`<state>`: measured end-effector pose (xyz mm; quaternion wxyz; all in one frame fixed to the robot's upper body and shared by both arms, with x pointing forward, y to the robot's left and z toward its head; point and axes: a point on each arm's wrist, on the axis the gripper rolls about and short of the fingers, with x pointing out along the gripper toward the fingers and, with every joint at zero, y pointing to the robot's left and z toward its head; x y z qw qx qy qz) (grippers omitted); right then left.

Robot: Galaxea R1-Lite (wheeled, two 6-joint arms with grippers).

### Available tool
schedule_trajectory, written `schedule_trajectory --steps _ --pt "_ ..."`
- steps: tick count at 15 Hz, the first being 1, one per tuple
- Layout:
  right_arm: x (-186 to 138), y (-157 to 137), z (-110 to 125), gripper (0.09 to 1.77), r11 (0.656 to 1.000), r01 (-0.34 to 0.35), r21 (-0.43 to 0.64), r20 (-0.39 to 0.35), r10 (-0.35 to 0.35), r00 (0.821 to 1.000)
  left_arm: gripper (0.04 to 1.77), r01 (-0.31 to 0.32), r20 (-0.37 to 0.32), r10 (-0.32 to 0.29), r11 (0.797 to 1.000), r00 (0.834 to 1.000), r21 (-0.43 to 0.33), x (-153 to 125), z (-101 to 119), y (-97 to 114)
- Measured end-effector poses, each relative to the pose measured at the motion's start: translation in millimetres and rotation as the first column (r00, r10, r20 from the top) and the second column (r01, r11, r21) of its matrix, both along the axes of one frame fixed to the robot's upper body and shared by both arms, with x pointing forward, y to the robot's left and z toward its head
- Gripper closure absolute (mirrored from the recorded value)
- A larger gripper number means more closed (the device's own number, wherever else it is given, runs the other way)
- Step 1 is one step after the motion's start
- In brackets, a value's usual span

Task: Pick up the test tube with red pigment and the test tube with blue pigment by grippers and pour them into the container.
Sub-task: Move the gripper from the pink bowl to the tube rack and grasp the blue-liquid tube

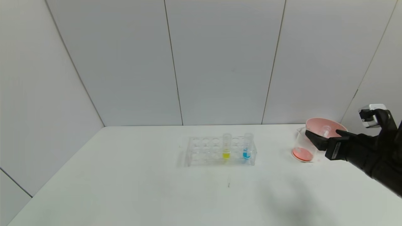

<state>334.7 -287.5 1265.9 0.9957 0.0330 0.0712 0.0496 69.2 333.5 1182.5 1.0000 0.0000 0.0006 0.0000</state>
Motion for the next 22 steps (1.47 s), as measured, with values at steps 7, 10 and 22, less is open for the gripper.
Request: schedule_trajectory --steps 7,10,22 --pt "-42.3 95.9 -12.1 0.17 1.0 -0.01 0.005 -0.004 0.01 1.0 0.05 0.0 0.0 0.0 1.0 1.0 0.0 0.0 0.0 0.0" --pt "-31.7 125.5 -27.8 0.16 0.999 -0.047 0.012 0.003 0.047 0.999 0.05 0.0 0.0 0.0 1.0 1.0 0.0 0.0 0.0 0.0" --pt "72.7 160.8 -70.1 0.16 0.997 0.008 -0.073 0.008 -0.007 1.0 0.05 0.0 0.0 0.0 1.0 1.0 0.0 0.0 0.0 0.0"
